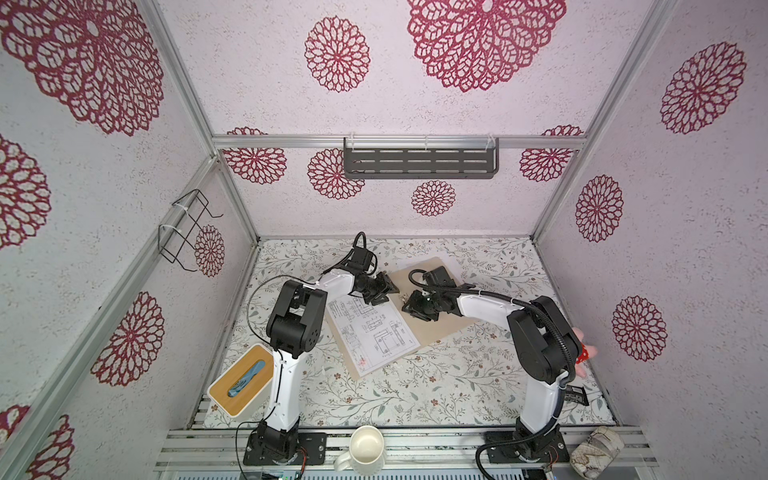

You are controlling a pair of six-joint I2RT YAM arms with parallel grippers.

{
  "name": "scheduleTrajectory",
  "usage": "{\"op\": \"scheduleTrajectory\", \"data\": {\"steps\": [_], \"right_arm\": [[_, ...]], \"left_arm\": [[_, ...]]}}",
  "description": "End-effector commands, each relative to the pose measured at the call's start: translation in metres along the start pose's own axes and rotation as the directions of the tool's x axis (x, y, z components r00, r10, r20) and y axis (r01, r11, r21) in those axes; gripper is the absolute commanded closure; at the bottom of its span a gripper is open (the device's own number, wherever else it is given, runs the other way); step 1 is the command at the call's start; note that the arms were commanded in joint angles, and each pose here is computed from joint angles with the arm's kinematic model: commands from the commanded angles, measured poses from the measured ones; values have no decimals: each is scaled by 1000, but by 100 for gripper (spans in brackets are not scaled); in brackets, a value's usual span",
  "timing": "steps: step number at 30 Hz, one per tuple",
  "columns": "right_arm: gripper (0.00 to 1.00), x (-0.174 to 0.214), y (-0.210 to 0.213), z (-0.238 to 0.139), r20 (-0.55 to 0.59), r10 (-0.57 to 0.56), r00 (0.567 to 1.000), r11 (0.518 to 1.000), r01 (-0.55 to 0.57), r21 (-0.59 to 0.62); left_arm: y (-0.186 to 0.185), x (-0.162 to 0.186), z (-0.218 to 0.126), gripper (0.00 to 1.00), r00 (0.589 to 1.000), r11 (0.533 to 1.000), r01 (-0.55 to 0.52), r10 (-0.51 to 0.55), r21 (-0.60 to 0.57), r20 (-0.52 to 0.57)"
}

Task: Put the files into the folder
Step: 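Pull the clip lever with the left gripper while the right gripper draws back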

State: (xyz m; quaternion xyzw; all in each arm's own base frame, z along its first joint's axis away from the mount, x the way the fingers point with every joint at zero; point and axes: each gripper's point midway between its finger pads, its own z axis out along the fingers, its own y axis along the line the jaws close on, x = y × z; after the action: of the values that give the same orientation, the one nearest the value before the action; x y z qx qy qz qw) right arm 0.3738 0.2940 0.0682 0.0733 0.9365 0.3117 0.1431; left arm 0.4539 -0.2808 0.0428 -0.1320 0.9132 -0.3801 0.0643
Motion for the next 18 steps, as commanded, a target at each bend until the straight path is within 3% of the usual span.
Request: {"op": "scheduleTrajectory", "data": {"steps": [1,8,18], "right_arm": [[54,-35,20,-43,147,-23,989,999,27,-24],[33,-65,-20,-83,256,-36,966,997,17,74],[19,-86,-111,-123,312,-26,950,967,-55,248]], "left_arm": [[-29,-6,-18,44,999,996,-16,13,83,38],[-50,1,-15,39,1000,989,-9,5,144,23],[-65,21,-10,34,1000,983,26,-24,180,-11]]}}
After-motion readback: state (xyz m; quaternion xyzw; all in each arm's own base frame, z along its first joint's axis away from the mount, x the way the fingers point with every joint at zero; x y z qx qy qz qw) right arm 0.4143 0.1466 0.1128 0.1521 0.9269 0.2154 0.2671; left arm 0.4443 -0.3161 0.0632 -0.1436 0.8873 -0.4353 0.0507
